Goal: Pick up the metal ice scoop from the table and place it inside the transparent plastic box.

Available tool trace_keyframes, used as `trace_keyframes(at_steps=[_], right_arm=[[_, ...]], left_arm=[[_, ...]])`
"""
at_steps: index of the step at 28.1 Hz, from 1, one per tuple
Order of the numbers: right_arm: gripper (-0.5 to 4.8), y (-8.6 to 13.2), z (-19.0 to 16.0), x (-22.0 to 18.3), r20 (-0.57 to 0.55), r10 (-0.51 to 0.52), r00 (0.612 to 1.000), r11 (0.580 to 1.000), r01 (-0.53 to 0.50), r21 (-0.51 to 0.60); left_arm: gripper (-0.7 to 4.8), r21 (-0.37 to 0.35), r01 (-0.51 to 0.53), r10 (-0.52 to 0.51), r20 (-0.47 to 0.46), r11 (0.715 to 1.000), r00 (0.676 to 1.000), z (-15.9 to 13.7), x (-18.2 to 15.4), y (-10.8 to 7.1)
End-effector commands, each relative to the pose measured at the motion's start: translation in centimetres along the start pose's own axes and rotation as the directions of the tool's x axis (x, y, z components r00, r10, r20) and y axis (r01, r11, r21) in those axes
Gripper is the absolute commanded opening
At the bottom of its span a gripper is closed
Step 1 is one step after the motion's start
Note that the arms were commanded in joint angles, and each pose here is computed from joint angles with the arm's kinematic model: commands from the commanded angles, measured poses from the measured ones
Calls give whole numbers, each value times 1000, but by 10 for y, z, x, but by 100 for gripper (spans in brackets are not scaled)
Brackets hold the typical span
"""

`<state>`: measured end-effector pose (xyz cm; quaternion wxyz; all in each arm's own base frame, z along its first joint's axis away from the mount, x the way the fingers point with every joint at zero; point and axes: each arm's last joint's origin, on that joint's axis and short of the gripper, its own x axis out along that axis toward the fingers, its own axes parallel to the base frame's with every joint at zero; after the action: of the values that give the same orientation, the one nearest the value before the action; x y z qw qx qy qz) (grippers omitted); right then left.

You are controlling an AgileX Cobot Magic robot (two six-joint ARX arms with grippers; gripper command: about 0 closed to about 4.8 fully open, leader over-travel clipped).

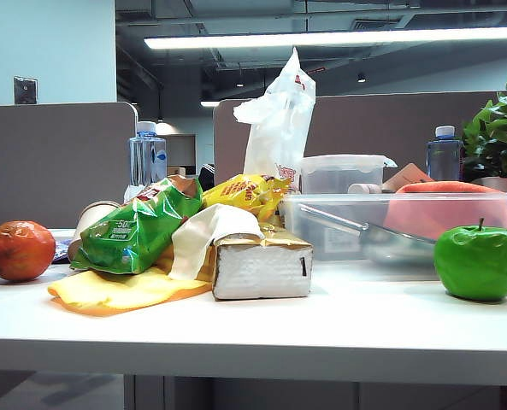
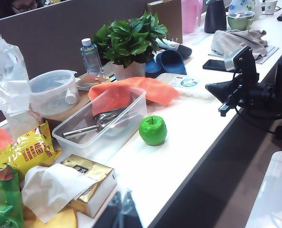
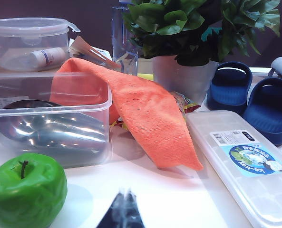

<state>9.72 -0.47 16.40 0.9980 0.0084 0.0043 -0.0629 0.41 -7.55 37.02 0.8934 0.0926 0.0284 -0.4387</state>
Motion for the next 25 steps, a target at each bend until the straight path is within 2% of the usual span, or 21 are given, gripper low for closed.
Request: trace_keyframes(at_steps=[1,5,8,11,15,19,21,25], right_arm=[[-1,0,2,0,19,0,1000,1000,0,3],[-1,0,2,0,19,0,1000,1000,0,3],[-1,0,2,0,19,0,1000,1000,0,3],[-1,0,2,0,18,1,1000,1000,-1,3],[-1,0,2,0,15,-3,1000,1000,3,2],[-1,0,2,0,17,0,1000,1000,0,3],[-1,0,2,0,15,-4,1000,1000,4,3],[-1,0,2,0,16,-3,1000,1000,3,3]], left_arm=[[-6,33,-22,22,-2,999,1000,0,1,1],[-6,24,-179,180,-57,984,982,-13,17,8],[-6,-26,-243,239,-100,970,966,-37,41,19],[-6,-114,-224,215,-83,968,973,-64,56,38],[-6,-236,-196,205,18,952,979,-95,56,63],[-6,-261,-359,385,58,896,921,-122,43,74],[-6,-261,-444,474,61,857,879,-134,37,76],[-6,-245,-539,567,58,806,822,-155,31,76]])
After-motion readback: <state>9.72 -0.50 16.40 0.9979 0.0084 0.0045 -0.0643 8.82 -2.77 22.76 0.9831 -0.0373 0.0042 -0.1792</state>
